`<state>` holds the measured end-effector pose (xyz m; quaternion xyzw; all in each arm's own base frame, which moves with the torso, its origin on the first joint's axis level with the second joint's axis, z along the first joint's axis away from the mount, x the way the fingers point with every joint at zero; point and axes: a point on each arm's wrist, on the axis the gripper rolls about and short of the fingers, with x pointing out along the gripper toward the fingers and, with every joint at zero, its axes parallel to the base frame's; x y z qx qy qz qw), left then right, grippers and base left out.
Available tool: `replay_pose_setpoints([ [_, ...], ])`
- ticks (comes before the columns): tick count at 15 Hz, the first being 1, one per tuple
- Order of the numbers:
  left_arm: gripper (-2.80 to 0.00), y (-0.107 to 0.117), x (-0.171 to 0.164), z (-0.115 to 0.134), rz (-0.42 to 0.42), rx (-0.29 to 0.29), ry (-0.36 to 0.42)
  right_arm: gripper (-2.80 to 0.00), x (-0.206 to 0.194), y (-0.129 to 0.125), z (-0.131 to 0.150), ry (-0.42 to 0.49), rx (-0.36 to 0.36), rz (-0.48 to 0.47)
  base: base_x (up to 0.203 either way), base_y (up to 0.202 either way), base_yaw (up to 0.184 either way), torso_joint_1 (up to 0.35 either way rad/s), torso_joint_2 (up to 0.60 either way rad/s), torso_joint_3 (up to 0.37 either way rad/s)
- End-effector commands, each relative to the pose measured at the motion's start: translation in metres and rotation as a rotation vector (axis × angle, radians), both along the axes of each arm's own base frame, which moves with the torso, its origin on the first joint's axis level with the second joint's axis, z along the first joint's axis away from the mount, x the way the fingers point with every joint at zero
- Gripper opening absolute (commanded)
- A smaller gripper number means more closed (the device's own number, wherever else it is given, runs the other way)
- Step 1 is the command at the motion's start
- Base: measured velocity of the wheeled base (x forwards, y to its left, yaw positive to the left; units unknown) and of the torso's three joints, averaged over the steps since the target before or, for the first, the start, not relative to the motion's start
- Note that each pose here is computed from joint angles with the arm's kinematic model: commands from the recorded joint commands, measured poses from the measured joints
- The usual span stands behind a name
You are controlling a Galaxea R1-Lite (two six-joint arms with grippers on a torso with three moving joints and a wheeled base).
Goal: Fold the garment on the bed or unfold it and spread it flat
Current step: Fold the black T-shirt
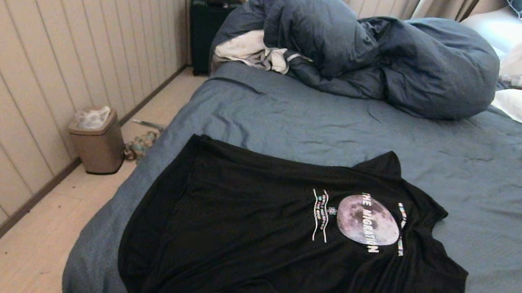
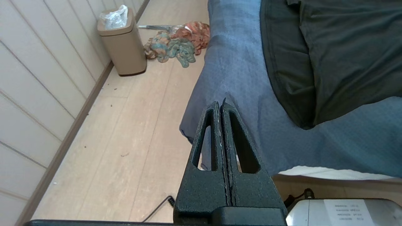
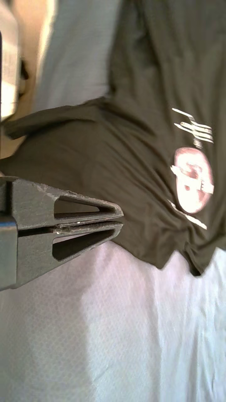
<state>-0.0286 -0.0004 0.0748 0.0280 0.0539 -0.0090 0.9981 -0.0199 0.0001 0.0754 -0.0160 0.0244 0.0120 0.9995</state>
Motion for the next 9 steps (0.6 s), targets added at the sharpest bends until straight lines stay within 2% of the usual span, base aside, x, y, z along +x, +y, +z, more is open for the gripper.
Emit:
replay_pose_setpoints([
  [1,-2.80,0.0000,0.0002,0.0001,0.001,0.000,0.001,-2.80,-0.0022,0.0000,-0.0009,-0.029,0.005,-0.005,0.000,0.000,0.000,0.000,0.00,0.000],
  [9,-2.80,0.0000,0.0002,0.0001,0.001,0.000,0.001,-2.80,-0.0021,0.0000,-0.0007,-0.029,0.006,-0.005,0.000,0.000,0.000,0.000,0.00,0.000],
])
